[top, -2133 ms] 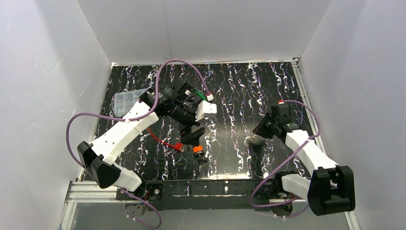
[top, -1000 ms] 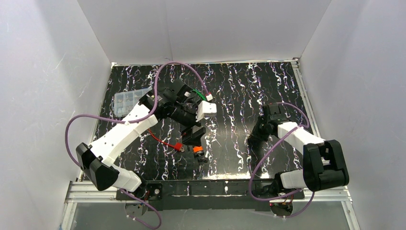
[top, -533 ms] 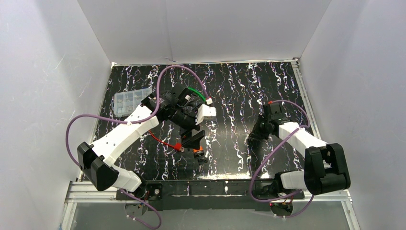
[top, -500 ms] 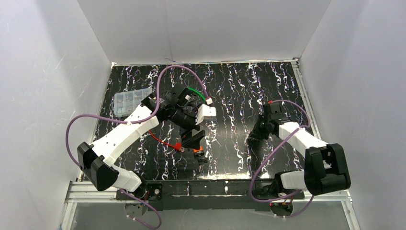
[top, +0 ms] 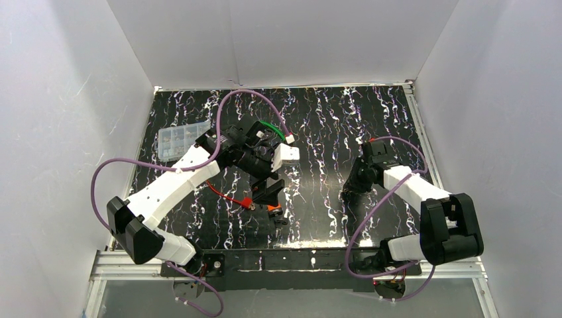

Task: Unlock with the key
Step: Pick up the key from the center of the board.

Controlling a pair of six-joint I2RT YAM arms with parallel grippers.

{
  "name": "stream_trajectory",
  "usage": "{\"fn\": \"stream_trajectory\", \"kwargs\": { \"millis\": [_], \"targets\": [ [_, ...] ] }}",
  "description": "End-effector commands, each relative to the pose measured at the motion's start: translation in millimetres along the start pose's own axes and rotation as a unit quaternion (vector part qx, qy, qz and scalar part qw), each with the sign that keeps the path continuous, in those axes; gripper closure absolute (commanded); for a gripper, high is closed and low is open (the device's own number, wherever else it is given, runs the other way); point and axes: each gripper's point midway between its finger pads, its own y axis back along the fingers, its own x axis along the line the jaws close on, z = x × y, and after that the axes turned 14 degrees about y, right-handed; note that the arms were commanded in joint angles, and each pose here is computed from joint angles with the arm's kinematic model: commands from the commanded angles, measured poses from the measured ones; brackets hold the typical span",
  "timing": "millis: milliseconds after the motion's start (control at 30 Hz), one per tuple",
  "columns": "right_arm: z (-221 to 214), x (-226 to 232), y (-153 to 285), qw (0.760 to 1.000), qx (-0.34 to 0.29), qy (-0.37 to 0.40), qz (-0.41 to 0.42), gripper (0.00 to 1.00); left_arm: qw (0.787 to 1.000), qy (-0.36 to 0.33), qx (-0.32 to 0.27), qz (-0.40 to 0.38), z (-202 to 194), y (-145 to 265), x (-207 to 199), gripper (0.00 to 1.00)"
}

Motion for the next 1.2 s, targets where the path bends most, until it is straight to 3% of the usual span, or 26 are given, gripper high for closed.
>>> {"fn": "stream_trajectory", "kwargs": {
  "millis": [0,233,600,800,900,1067,1167],
  "targets": [
    [13.6,5.1,-0.4,1.000,-0.011,0.008,-0.001,0.70,0.999,-0.024,-0.023,-0.003,8.9,12.1,-13.0,0.01],
    [15.3,6.8,-4.0,1.000,-0.008,0.008,-0.001,0.75,0.999,-0.029,-0.028,0.002,14.1,14.5,-11.6,0.01],
    [12.0,8.9,-11.1,1.000,0.004,0.007,0.000,0.98,0.999,-0.029,-0.025,0.002,10.2,15.8,-13.2,0.01],
    [24.9,28.0,9.6,0.999,-0.018,0.024,0.027,0.99,0.999,-0.015,-0.034,0.000,8.7,11.2,-13.3,0.01],
    [40.6,55.7,43.6,0.995,-0.050,0.047,0.070,0.99,0.995,-0.035,-0.093,0.010,14.7,8.9,-14.1,0.01],
    [54.3,107.6,119.1,0.975,-0.091,0.091,0.179,0.99,0.963,-0.159,-0.214,0.033,35.6,10.5,-17.3,0.01],
    [50.4,132.7,163.4,0.957,-0.104,0.109,0.249,0.99,0.956,-0.147,-0.246,0.064,55.2,6.5,-2.8,0.01]
  ]
}}
